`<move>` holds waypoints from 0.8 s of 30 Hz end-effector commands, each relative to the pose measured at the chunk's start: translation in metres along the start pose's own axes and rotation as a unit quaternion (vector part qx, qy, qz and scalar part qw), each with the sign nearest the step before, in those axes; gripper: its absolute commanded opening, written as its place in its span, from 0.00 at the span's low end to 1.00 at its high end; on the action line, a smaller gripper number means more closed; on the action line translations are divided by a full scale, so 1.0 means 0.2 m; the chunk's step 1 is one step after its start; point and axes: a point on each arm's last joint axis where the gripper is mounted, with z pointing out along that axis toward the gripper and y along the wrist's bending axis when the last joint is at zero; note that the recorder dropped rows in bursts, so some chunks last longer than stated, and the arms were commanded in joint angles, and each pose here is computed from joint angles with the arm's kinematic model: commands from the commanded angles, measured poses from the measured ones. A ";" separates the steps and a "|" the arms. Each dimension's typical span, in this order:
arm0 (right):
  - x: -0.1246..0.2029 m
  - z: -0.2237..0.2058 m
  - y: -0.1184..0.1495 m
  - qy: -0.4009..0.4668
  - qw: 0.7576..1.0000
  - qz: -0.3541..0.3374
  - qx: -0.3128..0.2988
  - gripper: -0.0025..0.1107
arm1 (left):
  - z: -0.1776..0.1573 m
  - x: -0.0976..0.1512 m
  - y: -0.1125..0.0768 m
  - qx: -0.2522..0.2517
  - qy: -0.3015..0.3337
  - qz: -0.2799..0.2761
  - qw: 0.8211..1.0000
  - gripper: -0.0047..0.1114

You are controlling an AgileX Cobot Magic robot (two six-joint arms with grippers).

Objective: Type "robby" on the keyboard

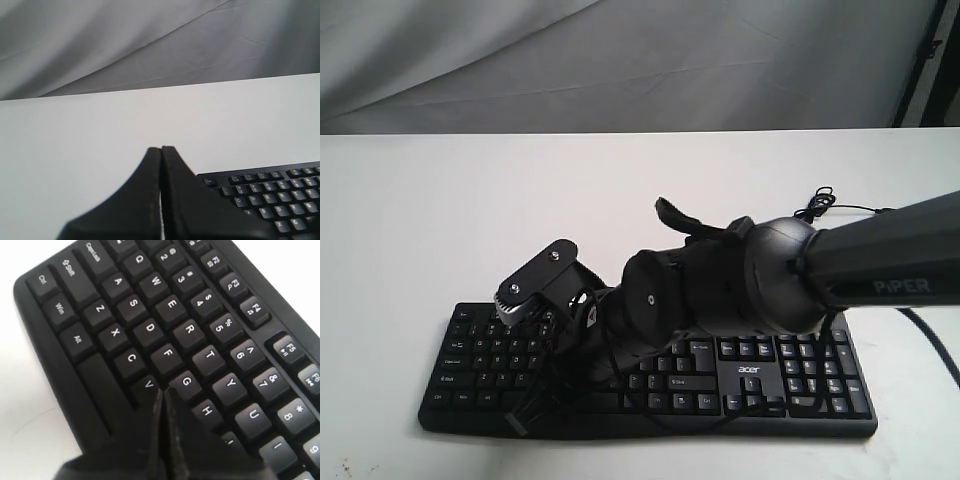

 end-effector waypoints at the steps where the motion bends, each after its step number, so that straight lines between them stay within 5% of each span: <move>1: 0.00 0.01 0.00 -0.006 1.000 -0.006 0.005 0.02 | 0.00 0.00 0.00 0.003 -0.003 0.001 1.000 0.04; 24: -0.01 -0.01 0.00 -0.011 1.000 -0.013 0.007 0.02 | 0.00 0.00 0.00 0.003 -0.003 0.001 1.000 0.04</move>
